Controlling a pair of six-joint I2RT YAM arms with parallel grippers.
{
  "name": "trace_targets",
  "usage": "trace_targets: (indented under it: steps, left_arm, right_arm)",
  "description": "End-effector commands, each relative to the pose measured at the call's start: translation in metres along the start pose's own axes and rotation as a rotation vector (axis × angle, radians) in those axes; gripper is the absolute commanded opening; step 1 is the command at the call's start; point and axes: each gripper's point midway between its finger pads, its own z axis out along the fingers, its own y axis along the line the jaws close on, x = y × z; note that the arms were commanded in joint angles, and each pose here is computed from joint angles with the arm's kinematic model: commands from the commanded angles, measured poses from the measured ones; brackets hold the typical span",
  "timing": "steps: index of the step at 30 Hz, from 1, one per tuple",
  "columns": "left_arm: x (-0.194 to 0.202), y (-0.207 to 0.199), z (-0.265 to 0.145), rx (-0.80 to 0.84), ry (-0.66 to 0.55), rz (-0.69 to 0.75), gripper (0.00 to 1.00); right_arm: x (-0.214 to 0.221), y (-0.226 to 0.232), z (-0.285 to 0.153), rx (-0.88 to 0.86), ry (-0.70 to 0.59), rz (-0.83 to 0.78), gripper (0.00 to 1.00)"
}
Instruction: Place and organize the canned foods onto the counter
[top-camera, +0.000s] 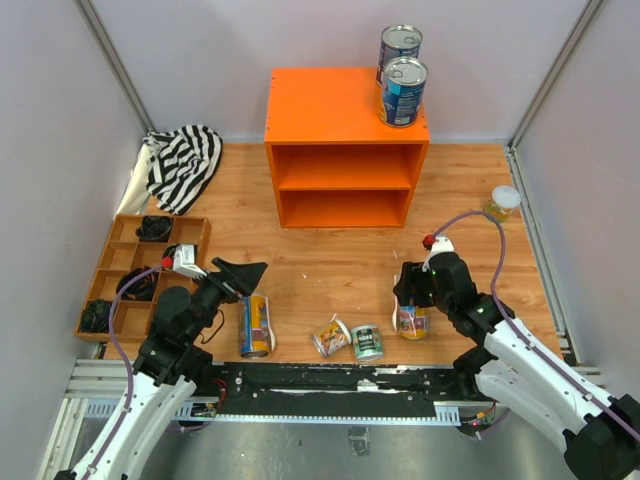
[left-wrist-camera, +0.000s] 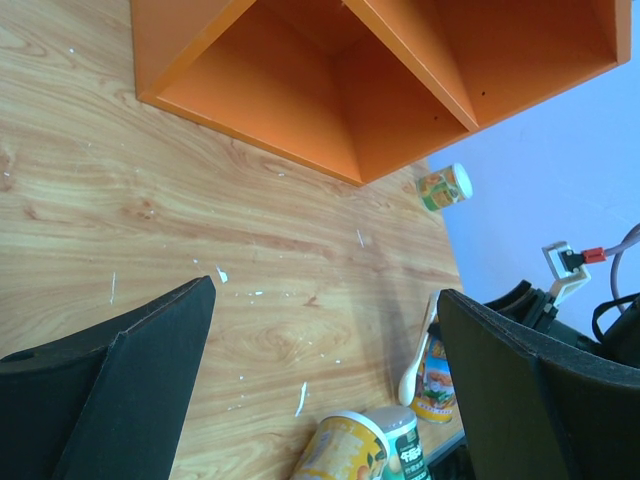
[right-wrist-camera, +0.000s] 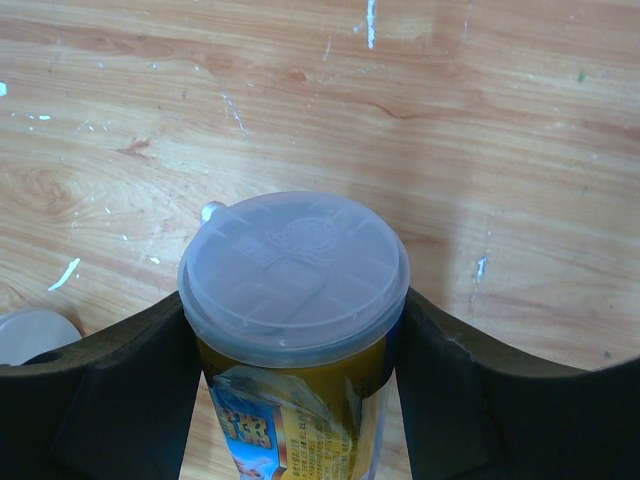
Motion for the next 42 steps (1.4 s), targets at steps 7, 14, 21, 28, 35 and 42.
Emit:
trace_targets:
  steps: [7, 14, 21, 28, 35, 42]
  left_arm:
    - [0.001, -0.002, 0.006, 0.013, 0.002, 0.008, 0.98]
    - [-0.001, -0.004, 0.007, 0.013, 0.001, 0.012, 0.98]
    - [-0.003, -0.004, 0.007, 0.009, -0.002, 0.028, 0.98]
    - [0.0, -0.006, 0.009, 0.042, 0.006, 0.058, 0.98]
    - [0.006, -0.012, 0.011, 0.108, 0.014, 0.078, 0.97]
    - [0.008, -0.015, 0.012, 0.147, 0.007, 0.108, 0.97]
  right_arm:
    - [-0.058, 0.047, 0.008, -0.143, -0.18, -0.111, 0.4]
    - [-0.093, 0.085, 0.012, -0.172, -0.239, -0.23, 0.4]
    - [-0.115, 0.128, 0.025, -0.228, -0.276, -0.302, 0.38]
    - [-0.118, 0.18, 0.041, -0.303, -0.328, -0.419, 0.38]
    - [-0.124, 0.235, 0.037, -0.415, -0.434, -0.471, 0.38]
    - [-0.13, 0.282, 0.023, -0.536, -0.566, -0.483, 0.39]
